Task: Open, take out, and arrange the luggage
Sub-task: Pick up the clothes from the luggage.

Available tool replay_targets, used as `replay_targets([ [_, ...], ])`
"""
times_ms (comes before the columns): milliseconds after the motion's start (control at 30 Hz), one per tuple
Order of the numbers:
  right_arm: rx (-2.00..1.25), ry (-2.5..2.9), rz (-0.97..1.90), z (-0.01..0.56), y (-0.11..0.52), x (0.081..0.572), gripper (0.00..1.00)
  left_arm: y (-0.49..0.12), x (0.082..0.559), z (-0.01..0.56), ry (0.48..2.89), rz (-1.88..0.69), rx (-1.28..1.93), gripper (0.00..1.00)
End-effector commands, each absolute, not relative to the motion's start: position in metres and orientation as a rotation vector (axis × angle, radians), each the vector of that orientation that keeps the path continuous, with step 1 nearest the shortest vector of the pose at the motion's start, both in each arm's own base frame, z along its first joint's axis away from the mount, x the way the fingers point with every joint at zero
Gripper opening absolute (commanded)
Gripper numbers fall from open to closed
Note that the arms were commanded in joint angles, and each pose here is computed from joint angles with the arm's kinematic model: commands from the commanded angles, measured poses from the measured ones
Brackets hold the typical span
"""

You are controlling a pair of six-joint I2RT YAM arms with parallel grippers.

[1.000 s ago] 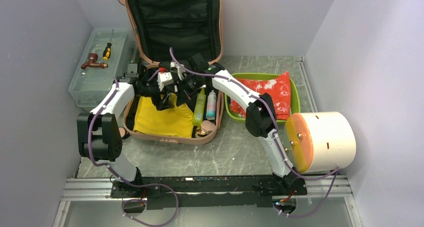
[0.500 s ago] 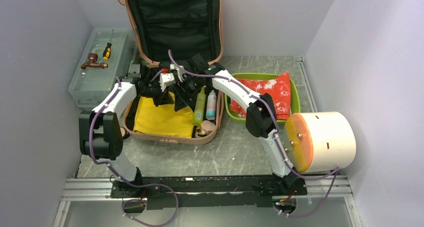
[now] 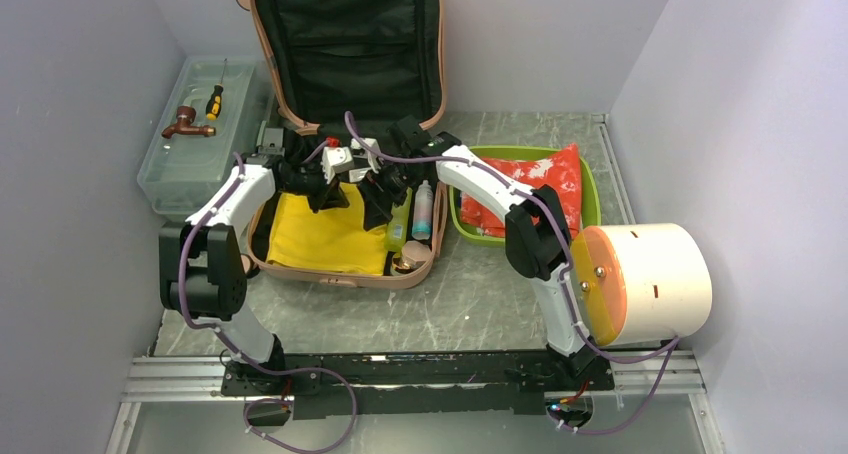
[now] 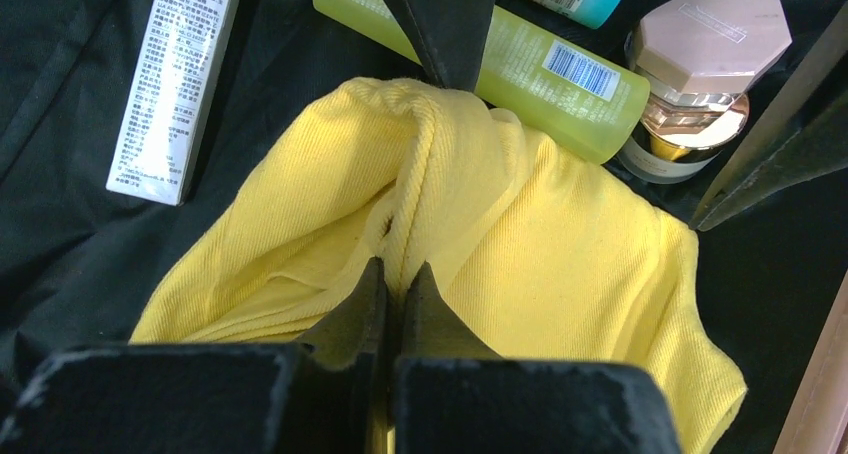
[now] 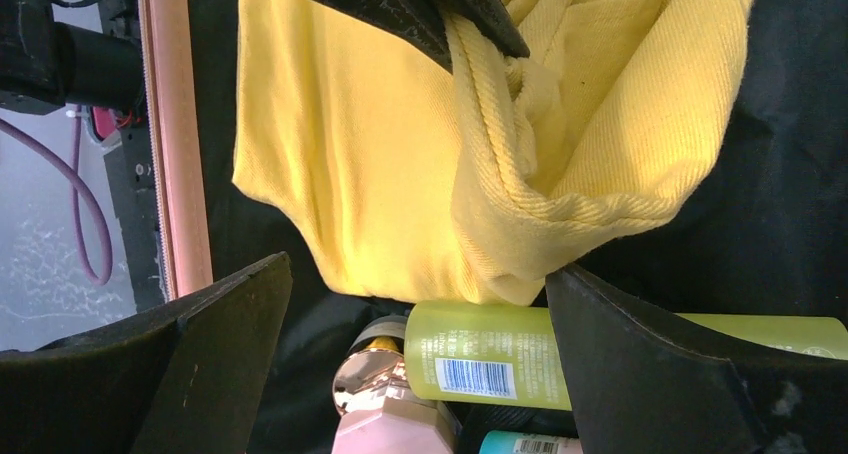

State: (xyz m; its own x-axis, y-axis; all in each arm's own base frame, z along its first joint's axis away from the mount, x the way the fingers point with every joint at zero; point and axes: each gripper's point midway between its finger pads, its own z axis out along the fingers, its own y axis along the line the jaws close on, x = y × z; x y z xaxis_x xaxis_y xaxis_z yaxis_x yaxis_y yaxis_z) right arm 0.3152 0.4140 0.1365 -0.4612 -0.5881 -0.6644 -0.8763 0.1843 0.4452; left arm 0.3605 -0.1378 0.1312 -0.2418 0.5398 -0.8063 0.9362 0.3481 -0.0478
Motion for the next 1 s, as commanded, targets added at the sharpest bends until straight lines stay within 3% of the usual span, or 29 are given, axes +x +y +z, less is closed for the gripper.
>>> replay_targets([
  [0, -1.426, 2.085, 1.138, 0.132, 0.418, 0.315, 1.00, -0.132, 0.364, 0.155, 1.879, -0.644, 1.257, 0.00],
  [433, -1.310, 2.165, 1.148, 0.095, 0.423, 0.326, 1.00, -0.131, 0.364, 0.158, 1.872, -0.631, 1.250, 0.00],
  [667, -1.284, 2.154, 1.263, 0.095, 0.432, 0.321, 0.86, -0.131, 0.363, 0.155, 1.877, -0.624, 1.248, 0.00],
  [733, -1.285, 2.175, 1.276, 0.090, 0.432, 0.320, 0.79, -0.130, 0.363, 0.154, 1.880, -0.624, 1.246, 0.00],
  [867, -1.297, 2.208, 1.302, 0.081, 0.430, 0.313, 0.56, -0.129, 0.363, 0.153, 1.886, -0.610, 1.247, 0.00],
  [967, -1.318, 2.225, 1.307, 0.080, 0.426, 0.309, 0.18, -0.127, 0.363, 0.153, 1.891, -0.598, 1.252, 0.01],
])
